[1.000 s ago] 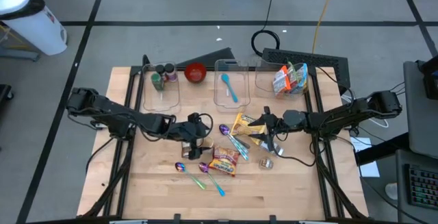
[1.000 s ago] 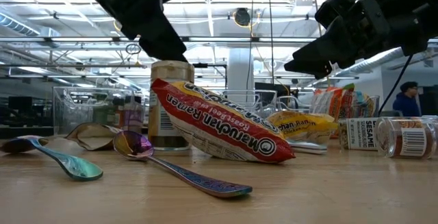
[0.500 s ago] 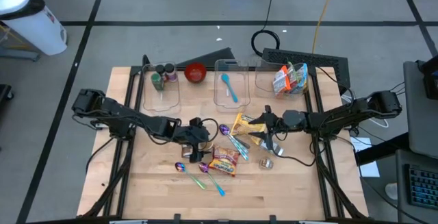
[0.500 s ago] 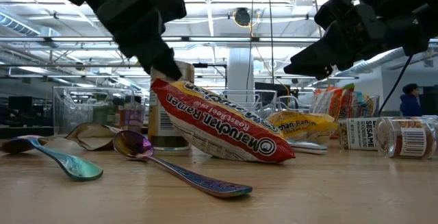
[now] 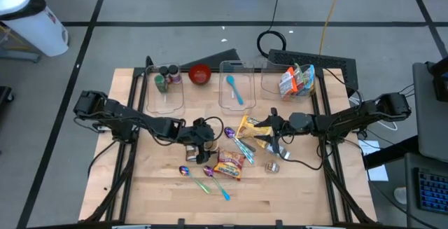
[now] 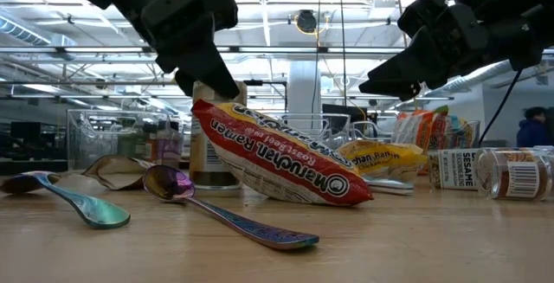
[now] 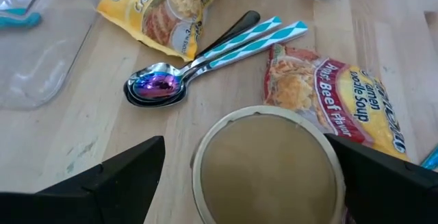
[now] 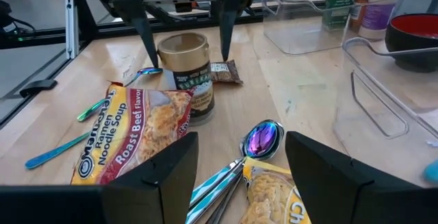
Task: Pick & Place Food Item
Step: Put the gold seasoning bottle into the left transparent bin, then put the yellow noodle pack into the right transparent bin
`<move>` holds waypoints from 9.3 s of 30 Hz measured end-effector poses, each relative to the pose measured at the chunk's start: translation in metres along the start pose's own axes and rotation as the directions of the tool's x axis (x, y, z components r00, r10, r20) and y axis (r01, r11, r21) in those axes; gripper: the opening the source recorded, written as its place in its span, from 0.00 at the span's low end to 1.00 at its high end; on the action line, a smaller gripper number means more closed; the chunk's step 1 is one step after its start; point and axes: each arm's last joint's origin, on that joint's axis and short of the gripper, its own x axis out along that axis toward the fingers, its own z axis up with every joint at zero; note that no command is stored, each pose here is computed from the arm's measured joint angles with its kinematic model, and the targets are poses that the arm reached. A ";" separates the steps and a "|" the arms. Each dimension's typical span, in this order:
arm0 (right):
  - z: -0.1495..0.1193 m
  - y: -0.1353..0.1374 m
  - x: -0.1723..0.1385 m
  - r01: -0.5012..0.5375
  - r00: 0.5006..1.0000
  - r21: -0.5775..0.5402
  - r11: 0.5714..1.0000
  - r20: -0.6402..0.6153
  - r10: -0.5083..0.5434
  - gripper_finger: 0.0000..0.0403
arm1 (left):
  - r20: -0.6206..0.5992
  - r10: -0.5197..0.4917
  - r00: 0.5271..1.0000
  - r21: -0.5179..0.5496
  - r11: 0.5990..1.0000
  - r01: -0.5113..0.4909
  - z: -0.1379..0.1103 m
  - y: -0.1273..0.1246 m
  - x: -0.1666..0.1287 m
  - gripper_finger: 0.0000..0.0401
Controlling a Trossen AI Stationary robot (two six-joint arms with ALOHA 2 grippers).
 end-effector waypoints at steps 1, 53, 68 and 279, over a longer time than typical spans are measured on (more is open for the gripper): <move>0.000 0.000 0.000 0.000 1.000 0.000 1.000 0.000 0.000 0.53 | 0.000 0.000 1.000 0.001 1.000 0.000 0.000 0.000 0.000 1.00; 0.000 0.000 0.000 -0.001 1.000 0.000 1.000 0.001 0.001 0.53 | -0.015 0.028 0.999 0.075 0.997 -0.027 -0.002 0.001 0.000 0.70; 0.000 0.000 0.000 0.000 1.000 0.000 1.000 -0.006 0.000 0.53 | -0.017 0.050 0.999 0.107 0.993 -0.048 0.019 0.000 -0.029 0.74; 0.026 -0.013 -0.004 0.230 0.942 -0.077 0.970 0.269 -0.202 0.53 | 0.799 0.167 0.578 -0.219 0.976 0.020 -0.027 0.109 -0.068 0.87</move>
